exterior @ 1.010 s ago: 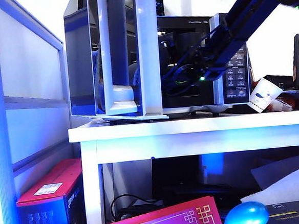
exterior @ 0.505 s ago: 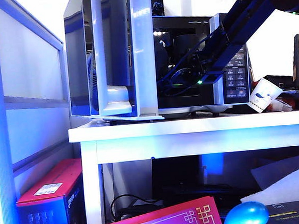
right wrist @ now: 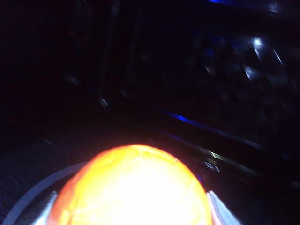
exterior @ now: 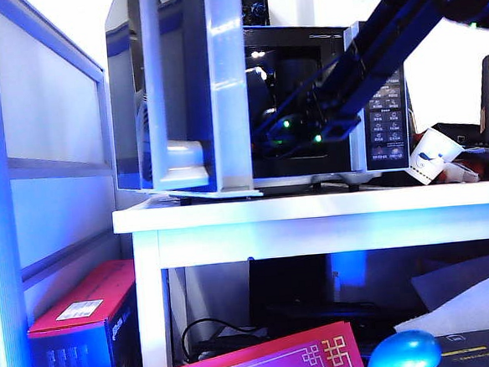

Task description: Open the microwave door, place the orange inside the microwave, then close the microwave door.

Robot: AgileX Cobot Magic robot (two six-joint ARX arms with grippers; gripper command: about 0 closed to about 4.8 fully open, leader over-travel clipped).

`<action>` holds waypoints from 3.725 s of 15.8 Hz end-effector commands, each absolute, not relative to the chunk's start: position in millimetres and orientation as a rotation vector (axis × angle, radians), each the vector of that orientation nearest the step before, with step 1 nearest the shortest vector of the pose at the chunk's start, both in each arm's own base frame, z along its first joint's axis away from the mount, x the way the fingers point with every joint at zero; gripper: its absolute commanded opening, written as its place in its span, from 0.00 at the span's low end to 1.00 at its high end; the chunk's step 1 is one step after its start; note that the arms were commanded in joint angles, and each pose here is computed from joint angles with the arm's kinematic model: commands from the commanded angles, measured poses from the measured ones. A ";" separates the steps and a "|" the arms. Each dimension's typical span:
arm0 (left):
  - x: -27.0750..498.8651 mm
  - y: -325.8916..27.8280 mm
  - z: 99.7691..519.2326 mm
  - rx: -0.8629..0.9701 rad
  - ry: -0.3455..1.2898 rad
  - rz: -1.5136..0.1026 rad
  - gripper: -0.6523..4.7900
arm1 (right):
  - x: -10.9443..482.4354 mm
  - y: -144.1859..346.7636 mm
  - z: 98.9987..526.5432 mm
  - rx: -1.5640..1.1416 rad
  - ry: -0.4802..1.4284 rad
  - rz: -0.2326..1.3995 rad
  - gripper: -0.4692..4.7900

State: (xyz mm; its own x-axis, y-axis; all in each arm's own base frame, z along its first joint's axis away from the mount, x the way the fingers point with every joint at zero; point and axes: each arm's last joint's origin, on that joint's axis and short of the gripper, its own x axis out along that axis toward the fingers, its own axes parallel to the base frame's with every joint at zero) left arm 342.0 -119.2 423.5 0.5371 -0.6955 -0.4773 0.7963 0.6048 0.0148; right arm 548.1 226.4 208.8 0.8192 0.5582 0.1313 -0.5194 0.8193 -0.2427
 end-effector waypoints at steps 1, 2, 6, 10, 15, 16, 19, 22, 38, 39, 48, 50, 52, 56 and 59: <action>339.6 -118.9 389.9 0.208 0.733 -0.897 0.15 | 547.8 227.2 213.5 -0.195 -0.194 0.573 1.00; 339.6 -118.9 389.8 0.207 0.734 -0.897 0.15 | 547.4 228.1 213.4 -0.195 -0.193 0.576 1.00; 339.6 -118.9 389.8 0.207 0.735 -0.897 0.15 | 544.7 228.8 221.5 -0.199 -0.153 0.586 1.00; 339.5 -118.9 389.7 0.207 0.736 -0.897 0.15 | 540.2 226.6 236.8 -0.205 -0.091 0.589 1.00; 338.5 -118.7 388.9 0.205 0.750 -0.898 0.15 | 535.4 224.6 241.5 -0.245 0.022 0.603 1.00; 338.3 -118.7 389.0 0.205 0.750 -0.898 0.15 | 534.3 224.1 241.2 -0.273 0.045 0.604 1.00; 337.9 -118.4 388.5 0.204 0.757 -0.898 0.15 | 531.8 223.0 241.0 -0.306 0.100 0.609 1.00; 337.9 -118.4 388.6 0.204 0.757 -0.898 0.15 | 527.3 221.1 245.0 -0.335 0.157 0.621 1.00; 338.0 -118.4 388.4 0.204 0.757 -0.898 0.15 | 486.3 203.1 287.9 -0.412 0.472 0.650 1.00; 338.0 -118.4 388.4 0.204 0.757 -0.898 0.15 | 480.7 200.8 292.6 -0.413 0.507 0.654 1.00; 338.1 -118.4 388.5 0.205 0.756 -0.897 0.15 | 439.5 183.3 338.4 -0.428 0.638 0.647 1.00; 338.5 -118.5 388.8 0.206 0.751 -0.897 0.15 | 427.3 178.4 354.3 -0.428 0.639 0.647 1.00; 338.9 -118.7 389.4 0.207 0.743 -0.897 0.15 | 415.0 173.8 370.1 -0.427 0.632 0.648 1.00; 339.7 -118.9 390.5 0.208 0.728 -0.897 0.15 | 375.1 156.2 423.1 -0.419 0.553 0.590 1.00; 341.0 -119.5 392.7 0.199 0.706 -0.895 0.15 | 335.8 140.1 471.2 -0.388 0.409 0.565 0.14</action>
State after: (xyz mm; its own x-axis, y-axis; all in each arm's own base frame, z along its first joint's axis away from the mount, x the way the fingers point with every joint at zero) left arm 340.4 -118.8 423.7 0.5295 -0.6966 -0.4841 0.7990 0.6013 0.0085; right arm 343.6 142.5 459.7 0.7477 0.4208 -0.5136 -0.5923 0.7724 -0.2294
